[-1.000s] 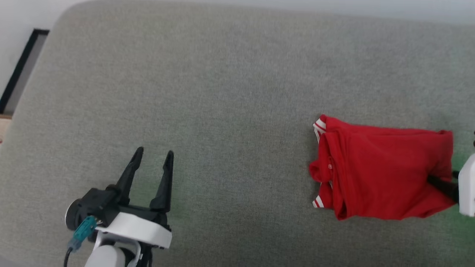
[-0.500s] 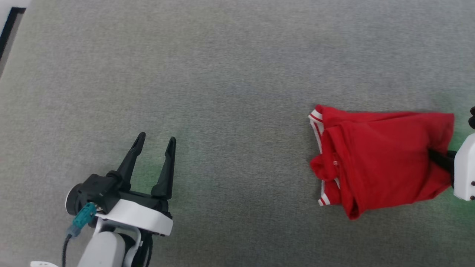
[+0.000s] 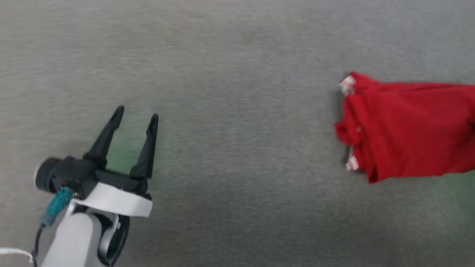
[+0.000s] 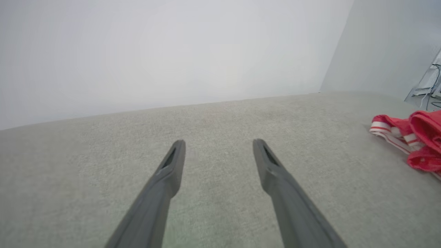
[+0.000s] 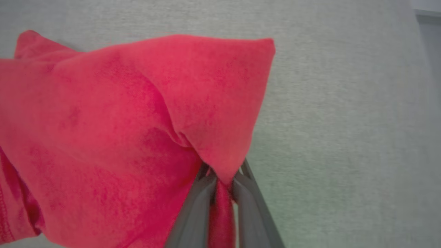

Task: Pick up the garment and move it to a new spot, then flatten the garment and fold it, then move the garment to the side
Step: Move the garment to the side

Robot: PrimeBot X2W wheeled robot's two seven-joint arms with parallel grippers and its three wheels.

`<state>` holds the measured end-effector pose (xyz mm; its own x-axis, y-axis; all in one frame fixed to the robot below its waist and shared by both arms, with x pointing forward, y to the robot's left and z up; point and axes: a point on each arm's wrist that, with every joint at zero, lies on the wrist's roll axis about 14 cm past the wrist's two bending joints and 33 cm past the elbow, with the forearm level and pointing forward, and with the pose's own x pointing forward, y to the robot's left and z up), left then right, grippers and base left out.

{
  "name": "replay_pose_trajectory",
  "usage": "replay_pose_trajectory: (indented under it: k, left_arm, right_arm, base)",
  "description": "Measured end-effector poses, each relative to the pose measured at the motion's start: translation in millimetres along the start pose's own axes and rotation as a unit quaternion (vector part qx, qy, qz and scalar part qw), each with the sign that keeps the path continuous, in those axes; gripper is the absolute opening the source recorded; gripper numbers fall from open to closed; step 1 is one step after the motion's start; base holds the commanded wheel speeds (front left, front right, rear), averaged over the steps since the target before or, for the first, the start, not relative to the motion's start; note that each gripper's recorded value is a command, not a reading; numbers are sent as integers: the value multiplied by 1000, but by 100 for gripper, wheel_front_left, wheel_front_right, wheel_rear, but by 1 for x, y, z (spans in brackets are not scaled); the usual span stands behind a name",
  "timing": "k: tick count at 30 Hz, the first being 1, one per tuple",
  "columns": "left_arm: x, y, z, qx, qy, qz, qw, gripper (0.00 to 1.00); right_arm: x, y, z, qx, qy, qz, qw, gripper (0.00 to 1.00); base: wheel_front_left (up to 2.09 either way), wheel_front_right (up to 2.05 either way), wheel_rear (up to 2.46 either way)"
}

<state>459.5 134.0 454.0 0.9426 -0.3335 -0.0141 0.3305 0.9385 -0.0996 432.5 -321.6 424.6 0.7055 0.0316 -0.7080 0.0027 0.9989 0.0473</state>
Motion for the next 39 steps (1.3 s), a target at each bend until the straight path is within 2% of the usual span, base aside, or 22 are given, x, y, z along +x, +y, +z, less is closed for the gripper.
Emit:
replay_pose_trajectory:
  k: [6, 7, 10, 18, 22, 27, 34, 35, 36, 37, 39]
  left_arm:
    - [48, -22, -4, 26, -15, -76, 997, 100]
    - [66, -26, -3, 34, -28, -97, 994, 100]
    - [91, -33, -3, 38, -46, -123, 991, 100]
    - [135, -43, -16, 45, -70, -169, 982, 100]
    - [145, -39, -24, 49, -75, -175, 980, 100]
    - [149, -37, -29, 51, -78, -180, 979, 100]
    - [148, -38, -24, 52, -82, -180, 979, 100]
    - [148, -39, -22, 52, -83, -179, 979, 100]
    - [147, -39, -21, 53, -83, -179, 979, 100]
    - [146, -40, -18, 54, -84, -178, 979, 100]
    - [145, -40, -16, 54, -84, -176, 979, 100]
  right_arm:
    - [-14, -70, -13, 33, -13, -103, 994, 0]
    - [-14, -91, -17, 38, -13, -136, 990, 0]
    - [-14, -123, -20, 50, -14, -185, 981, 0]
    - [-3, -186, -4, 53, -46, -287, 955, 0]
    - [8, -206, 5, 27, -51, -327, 943, 0]
    - [25, -214, 2, 2, -42, -352, 935, 0]
    - [34, -214, -3, 23, -48, -358, 932, 0]
    - [34, -213, -3, 21, -50, -357, 932, 37]
    - [33, -213, 0, 21, -58, -357, 932, 66]
    - [32, -212, 3, 17, -65, -356, 932, 100]
    - [31, -210, 6, 8, -71, -353, 933, 100]
  base:
    - [0, 0, 0]
    - [0, 0, 0]
    - [0, 0, 0]
    - [0, 0, 0]
    - [0, 0, 0]
    - [0, 0, 0]
    - [0, 0, 0]
    - [0, 0, 0]
    - [0, 0, 0]
    - [0, 0, 0]
    - [0, 0, 0]
